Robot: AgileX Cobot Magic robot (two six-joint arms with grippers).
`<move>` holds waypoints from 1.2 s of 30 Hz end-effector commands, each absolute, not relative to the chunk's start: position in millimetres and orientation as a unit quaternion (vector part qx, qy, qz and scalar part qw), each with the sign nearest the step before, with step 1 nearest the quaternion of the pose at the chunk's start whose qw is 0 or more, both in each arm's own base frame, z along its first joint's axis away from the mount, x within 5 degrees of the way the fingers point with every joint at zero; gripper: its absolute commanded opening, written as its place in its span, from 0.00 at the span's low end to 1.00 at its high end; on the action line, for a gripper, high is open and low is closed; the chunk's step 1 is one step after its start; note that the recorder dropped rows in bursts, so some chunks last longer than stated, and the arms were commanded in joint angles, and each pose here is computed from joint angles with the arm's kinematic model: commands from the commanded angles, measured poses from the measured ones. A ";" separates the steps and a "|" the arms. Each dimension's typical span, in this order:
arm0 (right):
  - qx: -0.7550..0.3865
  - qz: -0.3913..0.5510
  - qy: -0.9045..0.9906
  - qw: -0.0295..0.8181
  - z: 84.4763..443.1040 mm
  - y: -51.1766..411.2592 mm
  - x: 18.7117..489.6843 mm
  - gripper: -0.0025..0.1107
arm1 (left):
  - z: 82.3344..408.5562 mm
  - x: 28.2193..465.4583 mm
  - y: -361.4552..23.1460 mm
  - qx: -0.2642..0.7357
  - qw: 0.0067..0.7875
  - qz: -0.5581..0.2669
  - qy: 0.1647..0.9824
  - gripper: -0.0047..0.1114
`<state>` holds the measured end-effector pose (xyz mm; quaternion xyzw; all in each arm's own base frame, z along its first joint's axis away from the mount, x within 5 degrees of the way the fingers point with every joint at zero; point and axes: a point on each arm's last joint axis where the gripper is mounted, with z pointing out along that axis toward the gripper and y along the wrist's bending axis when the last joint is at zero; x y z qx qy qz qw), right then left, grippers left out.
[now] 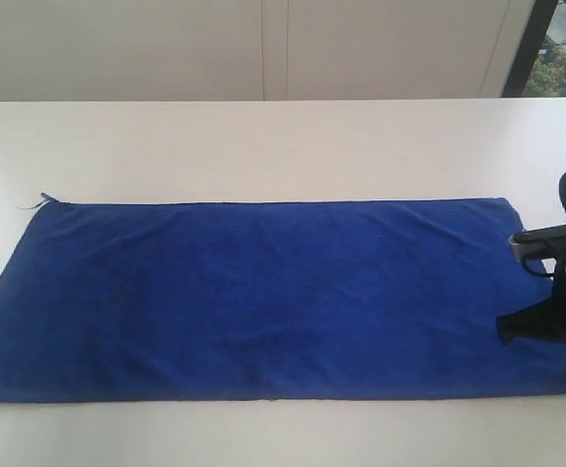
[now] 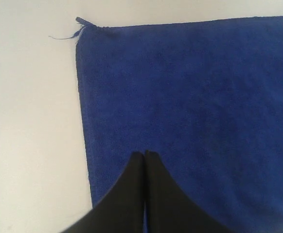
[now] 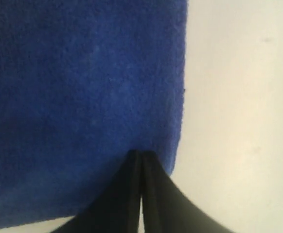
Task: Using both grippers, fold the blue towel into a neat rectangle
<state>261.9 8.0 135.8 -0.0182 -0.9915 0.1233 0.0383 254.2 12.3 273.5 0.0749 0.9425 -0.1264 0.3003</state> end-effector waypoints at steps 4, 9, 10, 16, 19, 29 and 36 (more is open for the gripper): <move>-0.019 0.081 -0.986 -0.146 191.4 12.0 274.0 0.02 | 273.0 250.8 11.0 0.075 0.296 -0.134 0.943 0.04; -0.034 0.054 -0.974 -0.218 180.9 8.8 304.1 0.02 | 272.4 249.3 10.0 0.078 0.288 -0.140 0.944 0.04; -0.041 0.056 -0.974 -0.214 179.6 4.8 308.9 0.02 | 272.3 249.2 10.1 0.079 0.287 -0.139 0.944 0.04; -0.012 0.058 -0.986 -0.159 152.3 -11.2 337.8 0.02 | 272.4 249.5 10.3 0.078 0.289 -0.138 0.944 0.04; -0.017 0.052 -0.987 -0.149 139.4 -10.2 345.5 0.02 | 272.5 249.7 10.4 0.078 0.290 -0.137 0.944 0.04; -0.007 0.054 -0.992 -0.115 117.3 -10.5 346.4 0.02 | 272.1 249.2 10.5 0.081 0.287 -0.136 0.945 0.04; -0.003 0.065 -0.993 -0.097 114.8 -15.8 343.7 0.02 | 272.1 249.2 10.7 0.081 0.287 -0.135 0.945 0.04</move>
